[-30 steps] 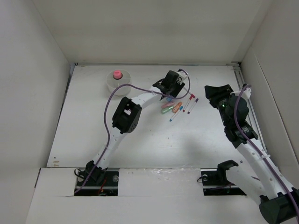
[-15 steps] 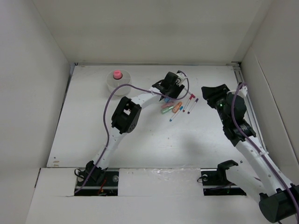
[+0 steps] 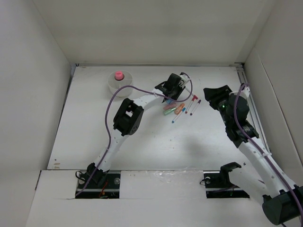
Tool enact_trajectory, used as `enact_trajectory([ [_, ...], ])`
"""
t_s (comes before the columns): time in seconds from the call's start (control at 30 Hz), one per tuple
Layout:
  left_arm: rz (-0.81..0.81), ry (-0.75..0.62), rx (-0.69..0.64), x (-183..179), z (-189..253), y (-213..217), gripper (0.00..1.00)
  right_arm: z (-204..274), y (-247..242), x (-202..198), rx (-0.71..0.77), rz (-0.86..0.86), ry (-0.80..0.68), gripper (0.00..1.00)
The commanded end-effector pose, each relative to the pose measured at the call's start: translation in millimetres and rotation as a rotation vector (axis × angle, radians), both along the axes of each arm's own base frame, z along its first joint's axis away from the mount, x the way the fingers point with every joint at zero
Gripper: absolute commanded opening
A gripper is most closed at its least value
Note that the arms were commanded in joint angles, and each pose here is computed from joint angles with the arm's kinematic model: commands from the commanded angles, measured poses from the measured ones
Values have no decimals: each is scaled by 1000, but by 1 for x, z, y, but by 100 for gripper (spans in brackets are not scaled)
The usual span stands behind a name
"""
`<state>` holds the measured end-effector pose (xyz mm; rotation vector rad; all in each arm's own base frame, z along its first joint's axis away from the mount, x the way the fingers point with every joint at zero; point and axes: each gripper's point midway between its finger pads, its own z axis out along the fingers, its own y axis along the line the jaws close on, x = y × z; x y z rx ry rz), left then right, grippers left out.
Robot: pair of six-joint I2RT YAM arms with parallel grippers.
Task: Sort the stationery into containers
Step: Pick up the stationery from the center of the board.
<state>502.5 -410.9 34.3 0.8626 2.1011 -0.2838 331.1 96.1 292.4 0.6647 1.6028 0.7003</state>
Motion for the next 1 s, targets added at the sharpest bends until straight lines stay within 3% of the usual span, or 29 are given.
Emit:
enact_trajectory([
  [0.0,0,-13,3,-6,29,8,26,24,-1,3,6,1,-62,51],
  [0.3,29,-58,-6,-1,48,12,12,24,-1,3,6,1,-62,51],
  [0.63,114,-143,-200,9,128,23,13,27,1,1,10,12,-71,51],
  [0.67,141,-174,-257,14,151,30,13,27,1,1,10,12,-71,51],
  [0.97,403,-257,-371,42,185,118,15,31,0,-2,13,12,-81,51],
])
